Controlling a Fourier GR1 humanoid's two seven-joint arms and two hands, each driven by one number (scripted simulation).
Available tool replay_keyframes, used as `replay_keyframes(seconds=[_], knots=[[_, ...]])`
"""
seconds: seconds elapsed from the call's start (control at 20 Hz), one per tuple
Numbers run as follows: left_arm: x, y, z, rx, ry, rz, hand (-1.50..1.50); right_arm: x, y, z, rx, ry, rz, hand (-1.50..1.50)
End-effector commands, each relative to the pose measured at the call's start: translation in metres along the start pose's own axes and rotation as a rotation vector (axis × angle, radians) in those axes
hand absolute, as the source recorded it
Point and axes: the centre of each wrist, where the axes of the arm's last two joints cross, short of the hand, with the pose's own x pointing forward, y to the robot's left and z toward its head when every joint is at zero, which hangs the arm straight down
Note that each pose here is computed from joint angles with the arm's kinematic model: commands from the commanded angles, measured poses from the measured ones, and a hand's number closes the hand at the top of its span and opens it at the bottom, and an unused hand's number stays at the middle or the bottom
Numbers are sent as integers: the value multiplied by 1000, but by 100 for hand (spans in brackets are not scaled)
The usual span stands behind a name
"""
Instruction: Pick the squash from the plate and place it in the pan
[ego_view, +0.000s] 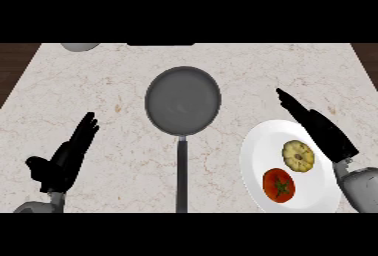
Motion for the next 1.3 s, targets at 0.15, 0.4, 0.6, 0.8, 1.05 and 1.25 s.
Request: replay_keyframes(seconds=[0.15, 0.4, 0.6, 0.8, 1.05, 1.25], knots=[[43, 2, -29, 69, -78, 16, 0, 75, 18, -28, 423, -371, 41, 150], [57, 1, -33, 111, -50, 95, 0, 116, -53, -6, 380, -592, 472, 150], [69, 6, -37, 147, -33, 88, 0, 97, -100, 24, 449, -621, 624, -150], [79, -12, -36, 112, -35, 93, 0, 108, -138, 25, 420, -648, 784, -150], [107, -11, -32, 107, -37, 95, 0, 120, -122, 22, 506, -699, 939, -150], [100, -9, -40, 122, -40, 82, 0, 133, -80, 14, 576, -672, 1106, -150]])
